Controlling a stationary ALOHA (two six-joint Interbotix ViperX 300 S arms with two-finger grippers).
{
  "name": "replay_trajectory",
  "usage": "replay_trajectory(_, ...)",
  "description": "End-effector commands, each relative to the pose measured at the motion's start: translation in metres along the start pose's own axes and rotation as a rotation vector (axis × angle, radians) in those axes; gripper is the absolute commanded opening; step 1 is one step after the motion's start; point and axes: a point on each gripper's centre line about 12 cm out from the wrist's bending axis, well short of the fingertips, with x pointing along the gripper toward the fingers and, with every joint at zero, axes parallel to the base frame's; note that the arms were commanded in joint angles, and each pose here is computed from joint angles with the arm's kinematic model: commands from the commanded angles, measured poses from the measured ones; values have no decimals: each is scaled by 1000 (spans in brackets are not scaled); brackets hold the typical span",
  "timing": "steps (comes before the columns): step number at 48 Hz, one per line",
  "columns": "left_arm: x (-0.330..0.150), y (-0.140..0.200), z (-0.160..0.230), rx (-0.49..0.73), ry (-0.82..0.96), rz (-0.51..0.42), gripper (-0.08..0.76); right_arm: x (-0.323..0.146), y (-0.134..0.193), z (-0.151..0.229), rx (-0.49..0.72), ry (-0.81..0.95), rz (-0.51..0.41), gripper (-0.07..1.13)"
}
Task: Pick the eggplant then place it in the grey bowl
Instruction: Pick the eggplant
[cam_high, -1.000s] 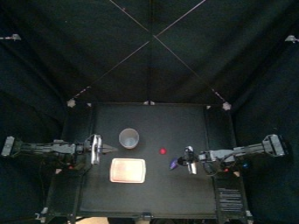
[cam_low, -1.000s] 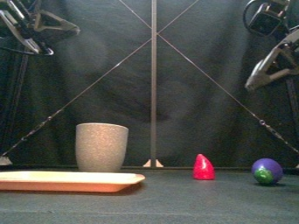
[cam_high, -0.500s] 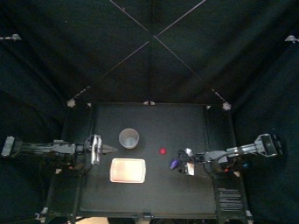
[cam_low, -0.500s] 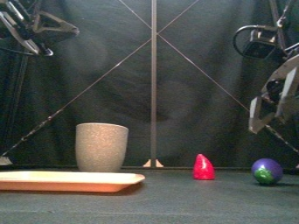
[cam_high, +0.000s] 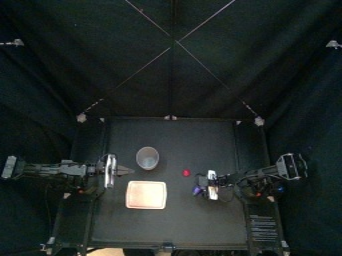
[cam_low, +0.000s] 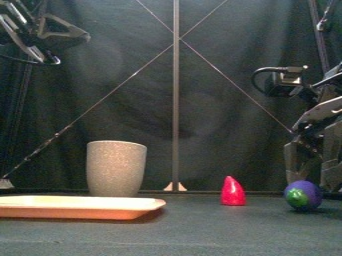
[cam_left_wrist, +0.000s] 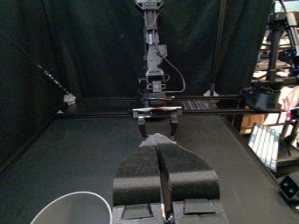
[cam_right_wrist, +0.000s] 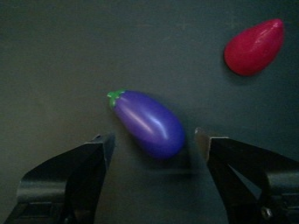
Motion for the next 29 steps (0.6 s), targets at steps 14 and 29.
replay_trajectory(14,1,1,3,3,-1,6,-42,14,1,11,-6,12,0,1026)
replay_trajectory(29,1,2,3,3,2,8,-42,17,7,15,-17,10,11,645)
